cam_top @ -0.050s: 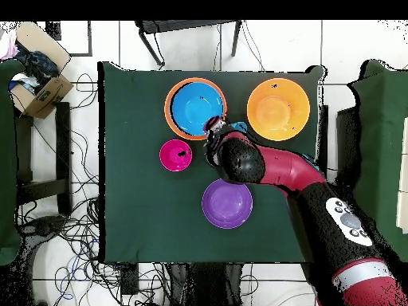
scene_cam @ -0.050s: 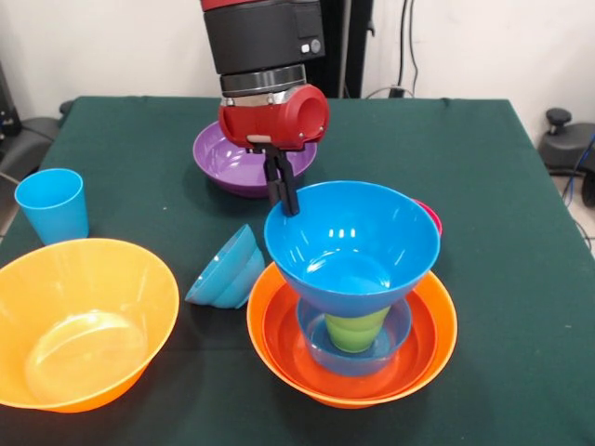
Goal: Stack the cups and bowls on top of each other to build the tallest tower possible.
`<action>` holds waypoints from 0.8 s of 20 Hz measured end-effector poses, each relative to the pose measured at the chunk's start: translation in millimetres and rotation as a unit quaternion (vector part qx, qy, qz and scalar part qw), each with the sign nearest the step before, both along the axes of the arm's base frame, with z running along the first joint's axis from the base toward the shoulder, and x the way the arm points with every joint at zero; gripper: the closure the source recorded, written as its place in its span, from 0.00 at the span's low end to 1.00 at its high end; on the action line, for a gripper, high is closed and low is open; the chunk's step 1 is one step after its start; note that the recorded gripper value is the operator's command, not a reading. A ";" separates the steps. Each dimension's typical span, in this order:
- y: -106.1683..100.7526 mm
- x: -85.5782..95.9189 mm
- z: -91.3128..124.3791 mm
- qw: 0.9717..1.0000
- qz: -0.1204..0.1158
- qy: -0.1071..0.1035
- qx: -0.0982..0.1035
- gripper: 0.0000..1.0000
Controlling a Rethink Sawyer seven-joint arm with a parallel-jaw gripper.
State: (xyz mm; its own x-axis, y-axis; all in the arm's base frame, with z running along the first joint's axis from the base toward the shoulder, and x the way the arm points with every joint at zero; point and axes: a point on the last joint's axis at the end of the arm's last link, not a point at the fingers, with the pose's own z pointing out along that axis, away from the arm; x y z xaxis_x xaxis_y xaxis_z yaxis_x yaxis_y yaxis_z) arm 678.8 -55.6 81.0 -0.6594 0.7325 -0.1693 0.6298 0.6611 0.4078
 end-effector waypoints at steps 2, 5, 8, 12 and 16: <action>0.3 0.2 0.1 1.000 0.000 0.000 0.000 1.00; 1.6 0.6 0.5 1.000 0.001 -0.001 0.001 1.00; 3.3 0.7 0.7 1.000 0.002 -0.001 0.002 1.00; 4.8 0.6 0.8 1.000 0.003 -0.001 0.003 1.00; 5.4 0.0 0.6 1.000 0.004 0.000 0.004 1.00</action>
State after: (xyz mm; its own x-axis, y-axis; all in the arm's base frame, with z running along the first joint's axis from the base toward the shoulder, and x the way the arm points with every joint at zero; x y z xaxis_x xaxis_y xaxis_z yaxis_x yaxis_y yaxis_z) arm 678.8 -50.2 81.6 -0.6647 0.7288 -0.1643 0.6246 0.6627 0.4132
